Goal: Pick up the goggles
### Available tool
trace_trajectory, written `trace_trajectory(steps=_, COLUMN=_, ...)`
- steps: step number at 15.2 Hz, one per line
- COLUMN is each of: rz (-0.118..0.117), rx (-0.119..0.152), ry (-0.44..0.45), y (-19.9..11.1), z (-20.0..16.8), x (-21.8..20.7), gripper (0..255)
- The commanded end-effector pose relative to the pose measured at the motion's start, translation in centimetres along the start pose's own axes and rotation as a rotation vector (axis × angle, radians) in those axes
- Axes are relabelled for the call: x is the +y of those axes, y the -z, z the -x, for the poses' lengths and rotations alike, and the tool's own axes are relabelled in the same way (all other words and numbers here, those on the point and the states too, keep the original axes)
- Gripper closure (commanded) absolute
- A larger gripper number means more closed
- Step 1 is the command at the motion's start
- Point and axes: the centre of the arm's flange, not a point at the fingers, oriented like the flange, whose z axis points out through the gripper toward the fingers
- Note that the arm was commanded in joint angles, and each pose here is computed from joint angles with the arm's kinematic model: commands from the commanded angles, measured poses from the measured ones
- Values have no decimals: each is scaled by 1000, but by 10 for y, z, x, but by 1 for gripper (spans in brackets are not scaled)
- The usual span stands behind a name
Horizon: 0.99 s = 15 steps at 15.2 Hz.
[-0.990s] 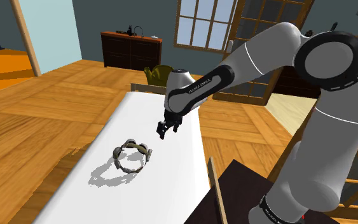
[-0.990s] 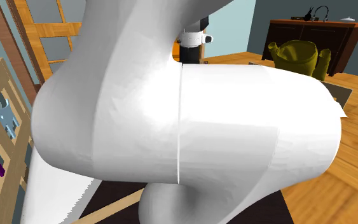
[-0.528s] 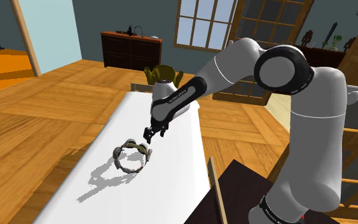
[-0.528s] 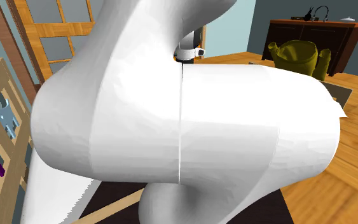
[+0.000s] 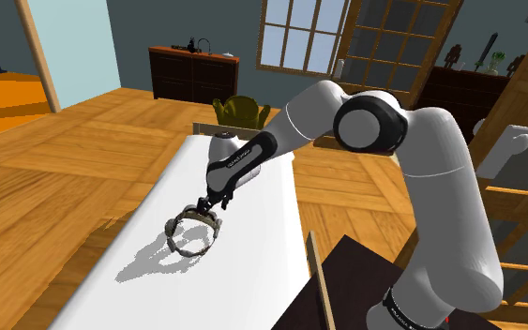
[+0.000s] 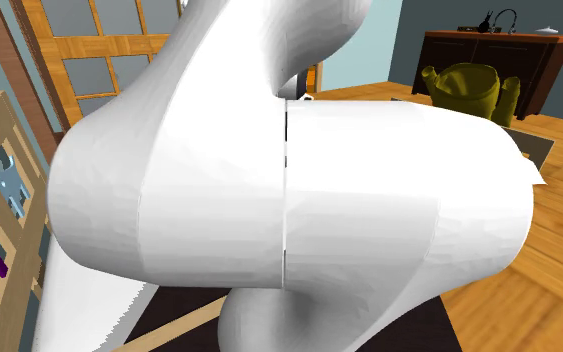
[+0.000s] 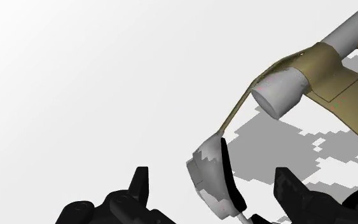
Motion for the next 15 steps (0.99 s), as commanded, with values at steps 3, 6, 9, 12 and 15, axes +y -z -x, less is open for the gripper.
trace_trajectory(steps=3, rz=0, rx=0, ry=0, y=-22, z=-1, x=0, gripper=0)
trace_trajectory(steps=6, rz=0, rx=0, ry=0, y=-35, z=0, x=0, gripper=0)
trace_trajectory(steps=9, rz=0, rx=0, ry=0, y=-35, z=0, x=0, gripper=255)
trace_trajectory(steps=12, rz=0, rx=0, ry=0, y=-35, z=0, x=0, gripper=255)
trace_trajectory(steps=15, rz=0, rx=0, ry=0, y=-35, z=0, x=0, gripper=255)
